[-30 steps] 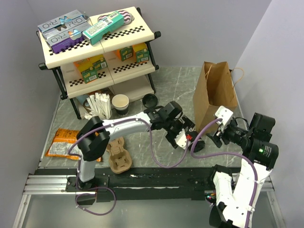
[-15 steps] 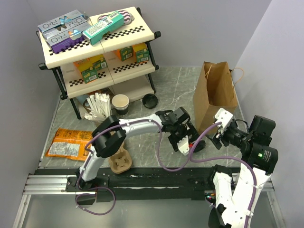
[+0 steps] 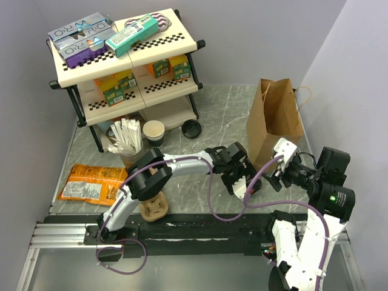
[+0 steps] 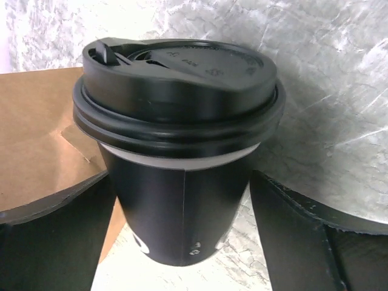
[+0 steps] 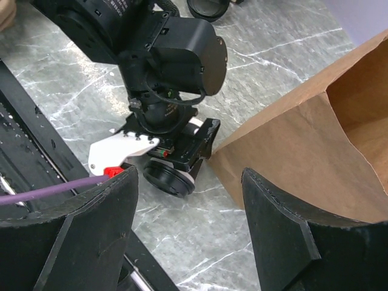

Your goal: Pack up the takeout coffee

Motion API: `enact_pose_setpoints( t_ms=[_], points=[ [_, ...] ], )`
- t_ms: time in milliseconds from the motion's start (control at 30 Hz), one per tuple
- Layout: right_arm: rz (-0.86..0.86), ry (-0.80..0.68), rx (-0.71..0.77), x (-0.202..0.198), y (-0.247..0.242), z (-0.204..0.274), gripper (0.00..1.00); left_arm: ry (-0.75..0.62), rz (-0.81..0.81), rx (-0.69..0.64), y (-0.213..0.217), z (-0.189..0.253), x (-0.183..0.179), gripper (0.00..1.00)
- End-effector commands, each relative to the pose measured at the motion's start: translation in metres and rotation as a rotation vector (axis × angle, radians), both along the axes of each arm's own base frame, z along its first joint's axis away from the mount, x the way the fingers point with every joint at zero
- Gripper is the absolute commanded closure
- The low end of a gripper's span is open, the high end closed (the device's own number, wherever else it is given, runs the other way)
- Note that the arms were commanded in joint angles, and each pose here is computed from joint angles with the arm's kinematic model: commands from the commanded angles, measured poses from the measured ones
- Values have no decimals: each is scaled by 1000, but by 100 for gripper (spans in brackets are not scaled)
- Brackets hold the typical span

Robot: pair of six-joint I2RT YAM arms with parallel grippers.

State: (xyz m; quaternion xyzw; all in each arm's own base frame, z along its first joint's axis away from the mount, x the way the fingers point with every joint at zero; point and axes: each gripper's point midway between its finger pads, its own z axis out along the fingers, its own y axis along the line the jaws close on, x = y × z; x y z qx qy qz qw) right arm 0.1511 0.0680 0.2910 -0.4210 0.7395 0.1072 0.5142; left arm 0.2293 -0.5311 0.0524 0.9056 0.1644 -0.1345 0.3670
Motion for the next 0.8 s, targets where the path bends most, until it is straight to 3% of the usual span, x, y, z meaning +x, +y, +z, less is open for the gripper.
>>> enact_pose_setpoints(
  t_ms=[0,200,433,567,767],
  points=[
    [23,106,77,-22,15,-5,25,16,0,-22,-9,8,-4,9],
    [11,100,102,-19,16,0,25,73,94,-114,-18,24,-2,18],
    [13,83,128,-21,20,10,25,260,196,-193,-12,52,-13,28],
    [18,55,141,-23,24,22,24,429,236,-238,-2,76,-32,30],
    [66,15,167,-35,35,42,22,739,310,-387,26,162,-50,33]
  ],
)
